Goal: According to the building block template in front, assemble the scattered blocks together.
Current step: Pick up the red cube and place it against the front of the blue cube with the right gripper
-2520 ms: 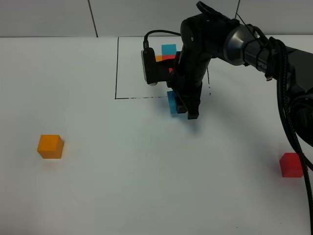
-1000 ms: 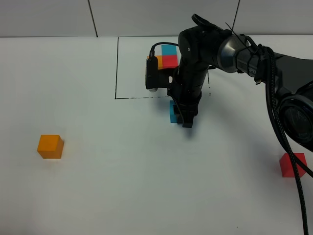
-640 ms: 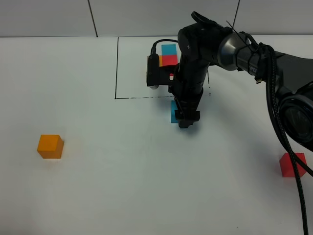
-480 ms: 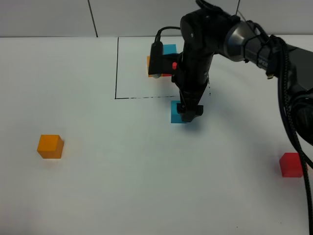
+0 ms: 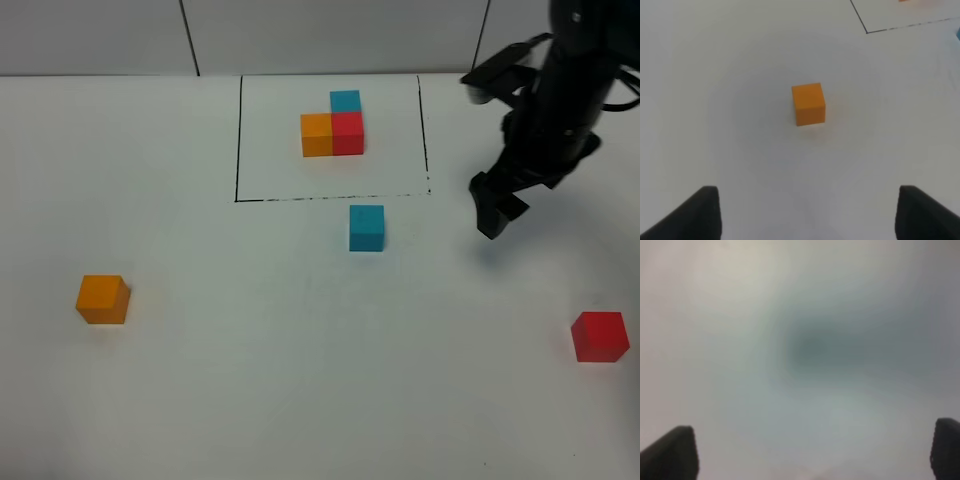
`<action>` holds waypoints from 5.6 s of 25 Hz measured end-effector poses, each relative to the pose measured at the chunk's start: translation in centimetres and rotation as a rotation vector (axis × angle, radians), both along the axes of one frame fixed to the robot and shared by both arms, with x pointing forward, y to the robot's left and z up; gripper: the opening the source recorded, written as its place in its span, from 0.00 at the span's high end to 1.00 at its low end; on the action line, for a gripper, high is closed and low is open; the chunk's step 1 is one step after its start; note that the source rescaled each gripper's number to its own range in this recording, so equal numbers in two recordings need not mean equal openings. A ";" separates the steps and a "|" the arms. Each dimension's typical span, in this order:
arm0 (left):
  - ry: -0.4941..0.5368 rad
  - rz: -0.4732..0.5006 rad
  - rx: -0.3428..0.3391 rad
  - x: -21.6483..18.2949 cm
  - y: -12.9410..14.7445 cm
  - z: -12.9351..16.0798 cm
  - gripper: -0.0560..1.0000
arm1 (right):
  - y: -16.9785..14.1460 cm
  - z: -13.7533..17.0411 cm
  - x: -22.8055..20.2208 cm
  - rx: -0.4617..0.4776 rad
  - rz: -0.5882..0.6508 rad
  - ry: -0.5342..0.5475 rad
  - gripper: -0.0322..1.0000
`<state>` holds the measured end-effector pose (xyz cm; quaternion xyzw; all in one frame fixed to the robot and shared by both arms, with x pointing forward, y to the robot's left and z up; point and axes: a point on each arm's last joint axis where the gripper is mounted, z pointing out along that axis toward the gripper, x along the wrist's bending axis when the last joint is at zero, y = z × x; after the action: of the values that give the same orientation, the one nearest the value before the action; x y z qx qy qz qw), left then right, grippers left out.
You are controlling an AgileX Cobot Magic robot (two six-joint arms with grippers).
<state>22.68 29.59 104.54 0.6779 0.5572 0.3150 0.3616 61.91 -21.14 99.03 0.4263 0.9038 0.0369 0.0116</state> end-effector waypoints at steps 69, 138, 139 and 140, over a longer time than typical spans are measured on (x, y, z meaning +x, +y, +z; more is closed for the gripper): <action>0.000 0.000 0.000 0.0 0.0 0.0 0.35 | 14.9 -5.6 -9.0 0.045 -0.617 -0.117 0.95; 0.000 0.000 0.000 0.0 0.0 0.0 0.34 | 16.6 -10.1 -4.7 0.085 -0.649 -0.180 0.95; 0.000 0.000 0.000 0.0 0.0 0.0 0.34 | 16.6 -10.1 -4.7 0.085 -0.649 -0.180 0.95; 0.000 0.000 0.000 0.0 0.0 0.0 0.34 | 16.6 -10.1 -4.7 0.085 -0.649 -0.180 0.95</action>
<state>22.68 29.59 104.54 0.6779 0.5572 0.3150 0.3616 57.22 -4.50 88.92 0.6868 0.7140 0.1064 0.0848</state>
